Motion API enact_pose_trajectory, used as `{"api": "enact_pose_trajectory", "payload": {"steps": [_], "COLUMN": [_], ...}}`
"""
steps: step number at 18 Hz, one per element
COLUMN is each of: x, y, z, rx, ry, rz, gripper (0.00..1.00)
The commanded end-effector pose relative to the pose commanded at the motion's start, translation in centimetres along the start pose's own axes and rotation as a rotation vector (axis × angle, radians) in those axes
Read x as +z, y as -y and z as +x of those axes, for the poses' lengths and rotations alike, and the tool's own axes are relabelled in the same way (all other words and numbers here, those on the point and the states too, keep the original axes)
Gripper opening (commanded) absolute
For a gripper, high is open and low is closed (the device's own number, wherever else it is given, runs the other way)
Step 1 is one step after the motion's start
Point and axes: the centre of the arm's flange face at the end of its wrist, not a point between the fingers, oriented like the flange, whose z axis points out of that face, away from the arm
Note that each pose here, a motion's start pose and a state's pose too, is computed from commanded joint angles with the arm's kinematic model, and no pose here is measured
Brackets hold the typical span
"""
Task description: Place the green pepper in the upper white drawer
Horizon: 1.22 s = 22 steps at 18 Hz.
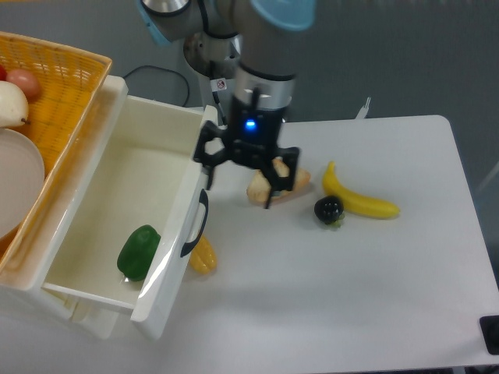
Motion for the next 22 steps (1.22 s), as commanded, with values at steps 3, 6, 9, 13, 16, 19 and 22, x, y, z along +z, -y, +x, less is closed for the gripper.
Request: {"api": "enact_pose_trajectory", "payload": {"steps": [3, 6, 9, 13, 16, 19, 22], "x": [1.7, 3.1, 5.0, 8.7, 11.3, 13.9, 16.9], "y": [-1.3, -3.0, -4.8, -7.2, -7.9, -7.3, -7.8], "z": [-5.1, -8.8, -12.2, -15.2, -16.4, -17.4, -18.3], "rx": [-0.043, -0.06, 0.056, 0.349, 0.402, 0.423, 0.485], "ry": [0.037, 0.077, 0.085, 0.121, 0.126, 0.104, 0.066], "rz": [0.004, -0.044, -0.103, -0.317, -0.42, -0.434, -0.475], "gripper": [1.0, 1.0, 1.0, 1.0, 1.0, 1.0, 1.0]}}
